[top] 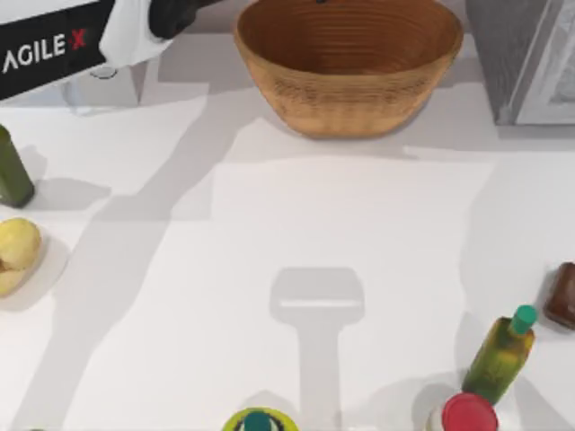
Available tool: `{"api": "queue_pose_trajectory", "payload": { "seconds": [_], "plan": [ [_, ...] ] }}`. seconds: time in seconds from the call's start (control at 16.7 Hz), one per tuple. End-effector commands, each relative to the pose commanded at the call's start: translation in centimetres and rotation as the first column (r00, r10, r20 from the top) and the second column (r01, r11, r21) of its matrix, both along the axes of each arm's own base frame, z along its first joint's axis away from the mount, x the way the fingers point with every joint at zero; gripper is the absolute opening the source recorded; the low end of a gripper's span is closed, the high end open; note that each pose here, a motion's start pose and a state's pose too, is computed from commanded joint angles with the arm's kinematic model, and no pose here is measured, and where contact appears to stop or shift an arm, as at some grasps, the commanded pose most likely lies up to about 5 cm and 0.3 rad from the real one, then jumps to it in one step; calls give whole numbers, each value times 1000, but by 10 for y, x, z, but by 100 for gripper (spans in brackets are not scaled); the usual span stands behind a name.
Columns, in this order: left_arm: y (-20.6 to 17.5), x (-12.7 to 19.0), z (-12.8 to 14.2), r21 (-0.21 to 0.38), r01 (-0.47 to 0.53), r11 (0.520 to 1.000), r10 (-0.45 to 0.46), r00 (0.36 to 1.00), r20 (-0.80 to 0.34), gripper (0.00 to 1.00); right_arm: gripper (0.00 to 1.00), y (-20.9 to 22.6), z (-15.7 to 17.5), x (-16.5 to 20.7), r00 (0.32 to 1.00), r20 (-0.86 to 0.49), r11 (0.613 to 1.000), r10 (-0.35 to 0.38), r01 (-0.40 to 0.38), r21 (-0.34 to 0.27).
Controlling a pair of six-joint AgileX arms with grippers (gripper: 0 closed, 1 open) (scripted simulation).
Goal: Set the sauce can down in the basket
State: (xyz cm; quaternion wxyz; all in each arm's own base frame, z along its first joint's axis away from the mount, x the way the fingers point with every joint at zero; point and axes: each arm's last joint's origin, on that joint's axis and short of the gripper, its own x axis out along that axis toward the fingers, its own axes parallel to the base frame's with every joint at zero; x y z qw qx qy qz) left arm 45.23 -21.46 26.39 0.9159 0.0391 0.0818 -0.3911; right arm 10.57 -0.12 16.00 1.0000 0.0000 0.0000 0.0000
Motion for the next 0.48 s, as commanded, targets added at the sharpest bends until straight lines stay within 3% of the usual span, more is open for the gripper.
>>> {"api": "queue_pose_trajectory", "payload": {
  "seconds": [0.48],
  "plan": [
    [-18, 20, -14, 2, 0, 1000, 0, 1000, 0, 0, 100, 0, 0, 0, 1000, 0, 1000, 0, 0, 0]
  ]
}}
